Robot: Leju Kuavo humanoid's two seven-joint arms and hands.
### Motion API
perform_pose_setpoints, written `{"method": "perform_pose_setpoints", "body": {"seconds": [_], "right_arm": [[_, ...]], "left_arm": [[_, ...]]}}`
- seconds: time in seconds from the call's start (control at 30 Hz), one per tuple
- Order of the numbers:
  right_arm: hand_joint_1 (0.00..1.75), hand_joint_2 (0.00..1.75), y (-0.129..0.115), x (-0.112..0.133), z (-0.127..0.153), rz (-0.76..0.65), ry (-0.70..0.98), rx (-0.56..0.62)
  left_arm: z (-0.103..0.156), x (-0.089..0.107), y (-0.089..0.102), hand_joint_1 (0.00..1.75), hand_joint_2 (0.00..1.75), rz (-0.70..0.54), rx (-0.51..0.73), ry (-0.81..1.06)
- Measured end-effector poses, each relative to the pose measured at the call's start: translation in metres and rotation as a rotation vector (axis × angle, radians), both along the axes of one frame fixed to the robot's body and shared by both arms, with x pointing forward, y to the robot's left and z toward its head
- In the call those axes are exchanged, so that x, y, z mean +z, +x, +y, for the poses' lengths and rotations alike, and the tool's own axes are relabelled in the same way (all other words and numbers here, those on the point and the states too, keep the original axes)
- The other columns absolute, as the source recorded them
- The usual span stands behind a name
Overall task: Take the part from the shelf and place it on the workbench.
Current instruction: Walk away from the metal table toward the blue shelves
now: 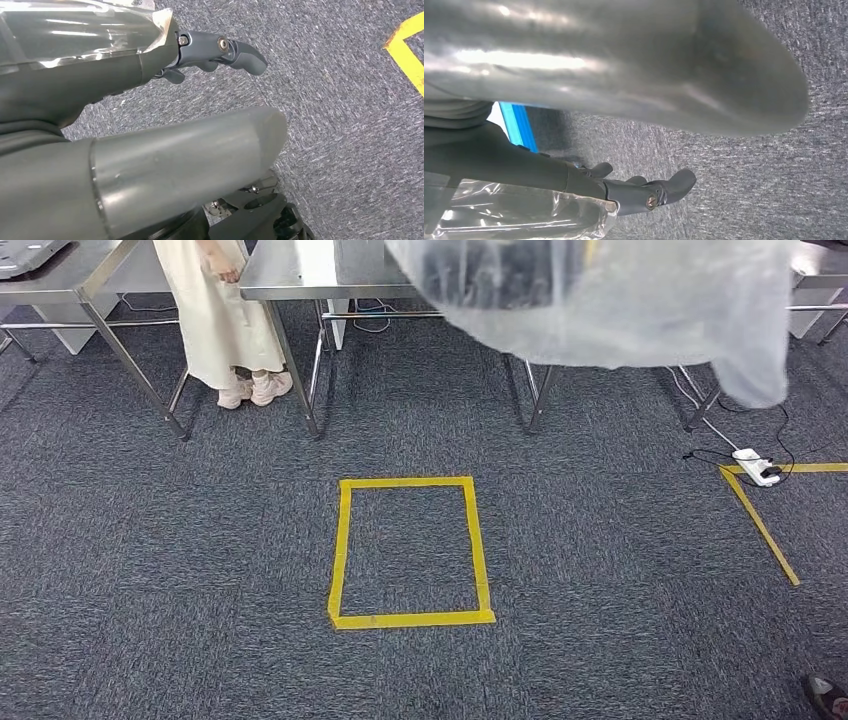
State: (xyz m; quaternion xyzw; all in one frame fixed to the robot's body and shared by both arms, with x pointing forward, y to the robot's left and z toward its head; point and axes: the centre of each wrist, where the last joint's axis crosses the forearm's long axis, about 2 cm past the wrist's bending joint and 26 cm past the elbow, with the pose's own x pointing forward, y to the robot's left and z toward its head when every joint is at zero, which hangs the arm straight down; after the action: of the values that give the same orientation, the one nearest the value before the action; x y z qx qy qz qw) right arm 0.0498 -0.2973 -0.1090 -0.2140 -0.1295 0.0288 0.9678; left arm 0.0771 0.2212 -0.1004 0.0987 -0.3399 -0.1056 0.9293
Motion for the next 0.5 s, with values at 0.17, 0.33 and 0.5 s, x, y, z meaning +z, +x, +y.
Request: {"method": "perform_pose_setpoints", "body": {"seconds": [0.17,0.33,0.5], "right_arm": [[0.00,0.00,0.0002,-0.0004,0.0009,-0.011,0.051,0.010],[0.00,0.00,0.0008,-0.0009,0.0032,-0.046,0.124,0.058],[0.00,0.00,0.0014,-0.0009,0.0022,-0.052,0.136,0.074]], "left_arm": [[0.0002,0.0000,0.0000,0.00,0.00,0.005,0.000,0.002],[0.0019,-0.0002,0.0003,0.00,0.00,0.007,-0.003,0.006],[0.0014,0.0000,0.0009,0.00,0.00,0.011,-0.004,0.005]]}}
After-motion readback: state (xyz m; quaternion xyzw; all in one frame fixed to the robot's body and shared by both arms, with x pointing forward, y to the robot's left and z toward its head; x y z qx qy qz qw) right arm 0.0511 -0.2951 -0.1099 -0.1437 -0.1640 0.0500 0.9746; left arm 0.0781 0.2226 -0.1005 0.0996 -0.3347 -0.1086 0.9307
